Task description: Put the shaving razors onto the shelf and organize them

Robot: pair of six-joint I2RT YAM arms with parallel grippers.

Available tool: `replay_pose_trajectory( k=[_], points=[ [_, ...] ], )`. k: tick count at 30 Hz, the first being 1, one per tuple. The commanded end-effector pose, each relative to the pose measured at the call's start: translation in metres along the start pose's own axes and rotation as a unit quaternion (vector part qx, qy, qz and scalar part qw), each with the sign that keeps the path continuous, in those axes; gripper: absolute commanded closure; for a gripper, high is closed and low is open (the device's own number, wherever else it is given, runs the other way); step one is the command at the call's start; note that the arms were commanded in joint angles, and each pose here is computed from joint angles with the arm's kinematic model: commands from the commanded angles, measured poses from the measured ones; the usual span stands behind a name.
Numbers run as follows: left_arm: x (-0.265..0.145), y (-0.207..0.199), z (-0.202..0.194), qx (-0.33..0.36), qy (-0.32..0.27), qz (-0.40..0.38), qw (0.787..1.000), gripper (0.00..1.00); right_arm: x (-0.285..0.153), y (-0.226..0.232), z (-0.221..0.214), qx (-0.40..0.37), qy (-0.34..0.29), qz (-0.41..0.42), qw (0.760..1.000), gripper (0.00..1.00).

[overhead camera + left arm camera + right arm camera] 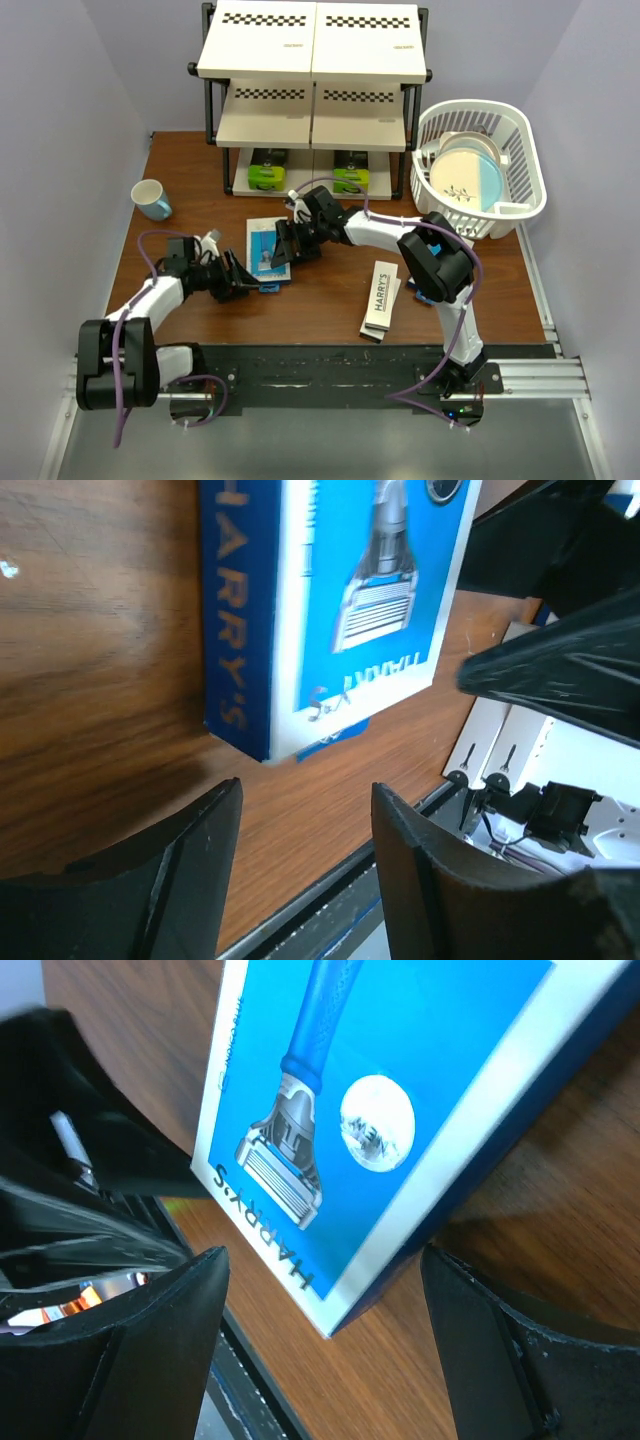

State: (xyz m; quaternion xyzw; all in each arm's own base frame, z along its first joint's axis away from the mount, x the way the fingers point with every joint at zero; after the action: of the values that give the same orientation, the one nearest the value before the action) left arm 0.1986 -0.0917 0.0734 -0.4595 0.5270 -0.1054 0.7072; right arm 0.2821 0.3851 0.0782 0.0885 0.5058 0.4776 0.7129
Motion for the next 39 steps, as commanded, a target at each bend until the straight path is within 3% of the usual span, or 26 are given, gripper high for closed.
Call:
replay_pose_trajectory(
  k=[1, 16, 31, 34, 39],
  points=[
    [0.011, -0.003, 0.003, 0.022, -0.003, -0.044, 0.999, 0.42, -0.006, 0.01, 0.014, -0.006, -0.023, 0.015, 1.0, 0.19],
    [0.035, 0.002, -0.008, -0.028, 0.025, -0.085, 0.996, 0.47, -0.003, 0.01, 0.006, 0.016, -0.017, 0.023, 0.999, 0.19],
    [0.042, 0.0, 0.002, -0.06, 0.001, -0.096, 0.994, 0.54, 0.015, 0.023, -0.003, 0.016, 0.004, 0.06, 0.998, 0.25],
    [0.042, 0.0, 0.003, -0.053, -0.007, -0.098, 0.994, 0.59, 0.017, 0.02, -0.004, 0.019, 0.007, 0.057, 0.998, 0.24],
    [0.041, -0.005, 0.005, -0.036, -0.011, -0.116, 0.993, 0.8, 0.009, 0.021, 0.001, 0.002, -0.001, 0.046, 0.999, 0.23]
  ],
)
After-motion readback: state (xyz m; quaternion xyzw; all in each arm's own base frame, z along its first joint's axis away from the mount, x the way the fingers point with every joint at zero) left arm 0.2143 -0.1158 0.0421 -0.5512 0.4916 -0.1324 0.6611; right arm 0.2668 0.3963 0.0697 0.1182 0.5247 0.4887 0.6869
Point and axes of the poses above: each gripper's point midway between its finger pads, its own x axis out along the fingers, its own y axis along the line the jaws close on, z = x × y, the point moved 4 cm from there along -x, back along the fingers, and after that the axes turned 12 degrees about -x, right-handed, at the moved point
